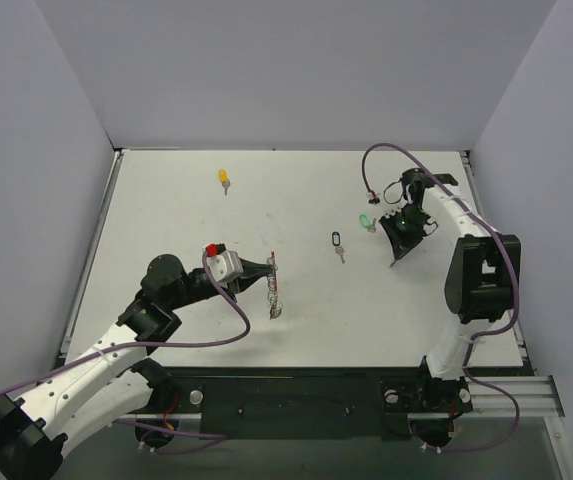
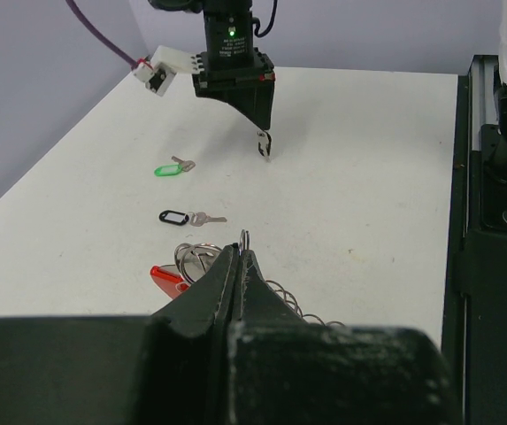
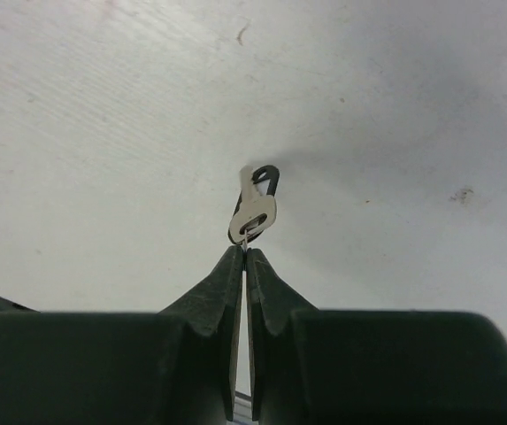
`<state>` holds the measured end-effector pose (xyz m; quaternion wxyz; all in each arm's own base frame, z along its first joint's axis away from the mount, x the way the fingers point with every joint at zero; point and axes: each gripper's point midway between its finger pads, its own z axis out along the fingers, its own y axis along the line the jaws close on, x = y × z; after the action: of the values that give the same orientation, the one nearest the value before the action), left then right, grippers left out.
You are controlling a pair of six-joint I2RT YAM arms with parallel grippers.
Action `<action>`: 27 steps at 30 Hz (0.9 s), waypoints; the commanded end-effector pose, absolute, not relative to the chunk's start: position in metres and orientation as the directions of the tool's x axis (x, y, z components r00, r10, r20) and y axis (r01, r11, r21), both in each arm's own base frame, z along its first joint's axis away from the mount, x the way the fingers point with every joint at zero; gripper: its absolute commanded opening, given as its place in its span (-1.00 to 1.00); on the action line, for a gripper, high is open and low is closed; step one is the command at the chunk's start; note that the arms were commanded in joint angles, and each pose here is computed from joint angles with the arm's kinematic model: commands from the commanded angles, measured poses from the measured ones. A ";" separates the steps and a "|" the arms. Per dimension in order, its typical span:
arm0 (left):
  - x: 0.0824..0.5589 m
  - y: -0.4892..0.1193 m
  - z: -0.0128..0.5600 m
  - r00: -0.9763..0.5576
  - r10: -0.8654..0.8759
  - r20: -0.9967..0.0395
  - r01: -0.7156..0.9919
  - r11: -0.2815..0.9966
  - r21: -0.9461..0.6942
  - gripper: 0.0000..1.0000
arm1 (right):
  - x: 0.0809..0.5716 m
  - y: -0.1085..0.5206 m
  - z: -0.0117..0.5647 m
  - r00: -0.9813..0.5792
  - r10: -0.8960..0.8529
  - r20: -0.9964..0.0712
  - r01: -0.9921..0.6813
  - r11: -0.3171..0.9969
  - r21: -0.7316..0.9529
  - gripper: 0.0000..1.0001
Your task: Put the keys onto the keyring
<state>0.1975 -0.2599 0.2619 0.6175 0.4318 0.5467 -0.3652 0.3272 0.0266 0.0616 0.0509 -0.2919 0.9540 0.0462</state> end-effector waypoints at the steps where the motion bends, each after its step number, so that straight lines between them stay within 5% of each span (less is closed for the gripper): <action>1: 0.195 -0.261 0.286 0.197 -0.033 -0.980 0.920 0.351 0.173 -1.00 | 0.309 0.053 0.102 -0.767 -0.566 -0.302 -0.632 0.750 0.197 -1.00; 10: 0.192 -0.260 0.320 0.192 -0.177 -0.965 0.932 0.342 0.123 -1.00 | 0.295 0.083 0.182 -0.532 -0.617 -0.581 -0.804 0.584 0.116 -1.00; 27: 0.202 -0.268 0.371 0.352 -0.300 -0.887 0.901 0.364 0.235 -1.00 | 0.244 0.146 0.290 0.019 -0.666 -0.746 -0.991 0.089 -0.104 -1.00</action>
<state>0.2081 -0.2709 0.3166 0.6701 0.3868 0.4761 -0.4180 0.2830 0.1134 0.2652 0.3264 -0.5543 0.7374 0.2060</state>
